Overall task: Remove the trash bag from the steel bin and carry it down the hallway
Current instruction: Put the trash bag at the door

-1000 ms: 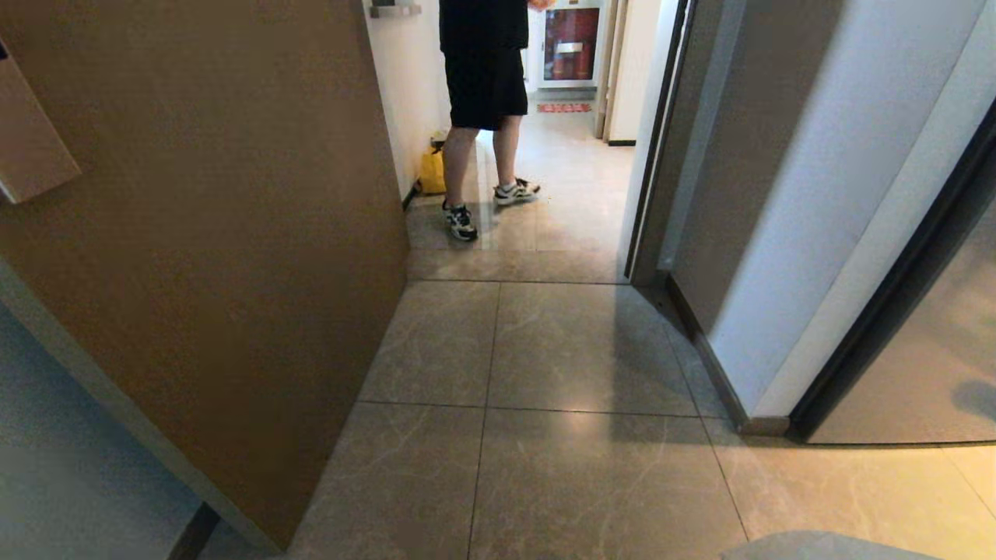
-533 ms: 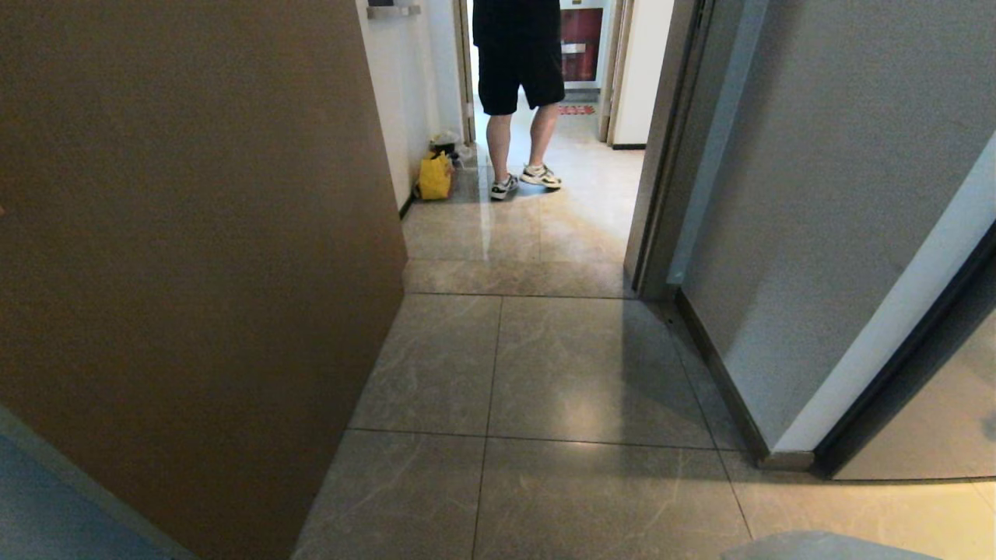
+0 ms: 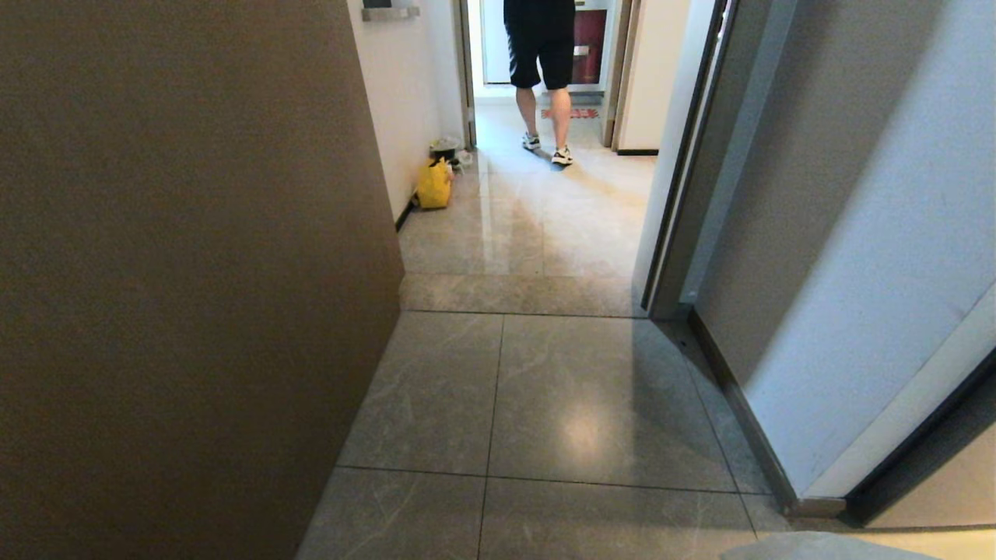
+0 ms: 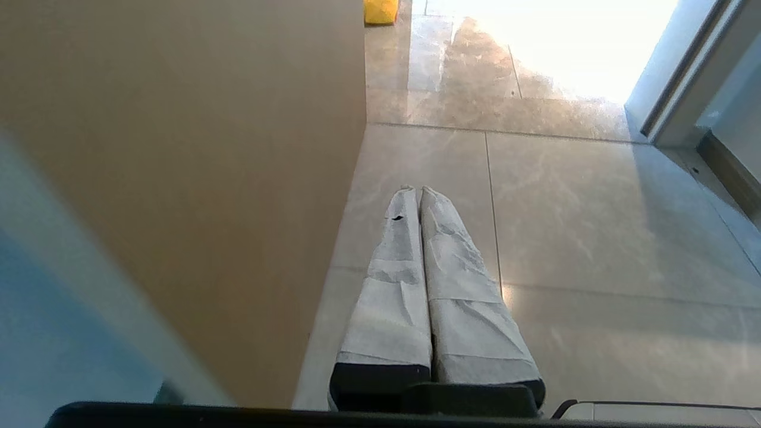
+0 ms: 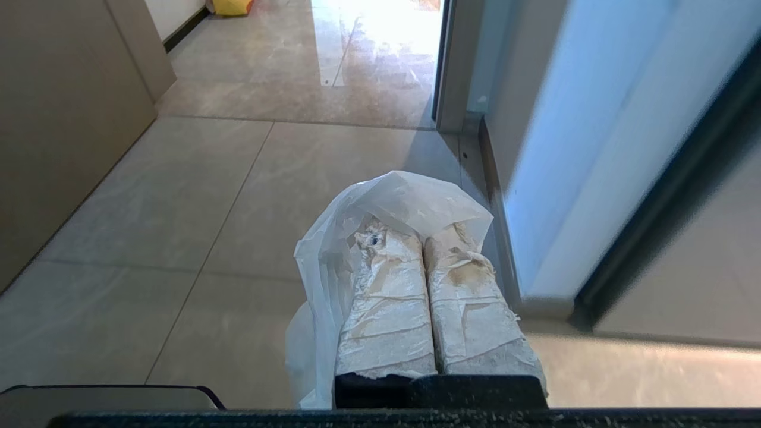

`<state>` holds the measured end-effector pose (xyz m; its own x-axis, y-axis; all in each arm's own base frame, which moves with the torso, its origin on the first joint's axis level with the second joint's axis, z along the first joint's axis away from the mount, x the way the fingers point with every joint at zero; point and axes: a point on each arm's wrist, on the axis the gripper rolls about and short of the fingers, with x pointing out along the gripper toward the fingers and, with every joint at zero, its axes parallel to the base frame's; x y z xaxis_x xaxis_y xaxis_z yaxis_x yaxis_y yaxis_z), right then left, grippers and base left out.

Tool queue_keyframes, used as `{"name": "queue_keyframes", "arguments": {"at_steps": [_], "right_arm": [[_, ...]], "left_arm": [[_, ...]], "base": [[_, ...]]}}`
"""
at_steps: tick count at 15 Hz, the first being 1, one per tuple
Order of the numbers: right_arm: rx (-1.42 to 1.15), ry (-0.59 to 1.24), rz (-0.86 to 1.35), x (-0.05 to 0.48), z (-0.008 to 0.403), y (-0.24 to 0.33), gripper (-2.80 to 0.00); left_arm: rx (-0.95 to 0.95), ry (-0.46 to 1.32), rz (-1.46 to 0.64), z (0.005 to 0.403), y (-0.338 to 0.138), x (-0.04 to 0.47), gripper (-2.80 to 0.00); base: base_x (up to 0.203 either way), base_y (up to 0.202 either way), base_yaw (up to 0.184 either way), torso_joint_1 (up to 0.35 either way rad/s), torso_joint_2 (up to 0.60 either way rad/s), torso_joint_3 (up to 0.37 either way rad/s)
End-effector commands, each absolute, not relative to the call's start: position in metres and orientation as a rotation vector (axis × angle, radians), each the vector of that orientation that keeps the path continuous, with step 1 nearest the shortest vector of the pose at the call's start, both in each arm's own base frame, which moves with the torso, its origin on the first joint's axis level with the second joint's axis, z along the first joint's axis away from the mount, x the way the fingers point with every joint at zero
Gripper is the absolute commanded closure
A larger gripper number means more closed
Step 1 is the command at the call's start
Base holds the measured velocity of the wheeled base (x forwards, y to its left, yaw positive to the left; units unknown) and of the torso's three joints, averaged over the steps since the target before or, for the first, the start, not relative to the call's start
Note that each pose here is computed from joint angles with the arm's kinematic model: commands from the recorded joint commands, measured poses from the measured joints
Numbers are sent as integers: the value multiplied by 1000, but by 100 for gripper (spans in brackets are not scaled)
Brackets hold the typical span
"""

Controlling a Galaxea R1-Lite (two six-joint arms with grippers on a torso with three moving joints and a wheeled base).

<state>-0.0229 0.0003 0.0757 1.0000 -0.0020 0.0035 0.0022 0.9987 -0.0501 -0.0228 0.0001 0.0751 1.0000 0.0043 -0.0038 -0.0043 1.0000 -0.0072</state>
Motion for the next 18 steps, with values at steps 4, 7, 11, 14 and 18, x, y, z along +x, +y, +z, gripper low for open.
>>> {"name": "queue_keyframes", "arguments": {"at_steps": [4,7,11,14,18], "right_arm": [[-51,-3,-2,-23,76,0,0],[-51,-3,-2,-23,76,0,0],[-51,-3,-2,-23,76,0,0],[-51,-3,-2,-23,76,0,0],[-51,-3,-2,-23,76,0,0]], "left_arm": [[-8,5,5,75,0,-23,0],[-8,5,5,75,0,-23,0],[-8,5,5,75,0,-23,0],[-8,5,5,75,0,-23,0],[-8,5,5,75,0,-23,0]], "base": [[193,0,1,1,1,2],[192,0,1,4,4,4],[191,0,2,3,1,3],[194,0,1,-1,2,4],[191,0,0,2,1,3]]}}
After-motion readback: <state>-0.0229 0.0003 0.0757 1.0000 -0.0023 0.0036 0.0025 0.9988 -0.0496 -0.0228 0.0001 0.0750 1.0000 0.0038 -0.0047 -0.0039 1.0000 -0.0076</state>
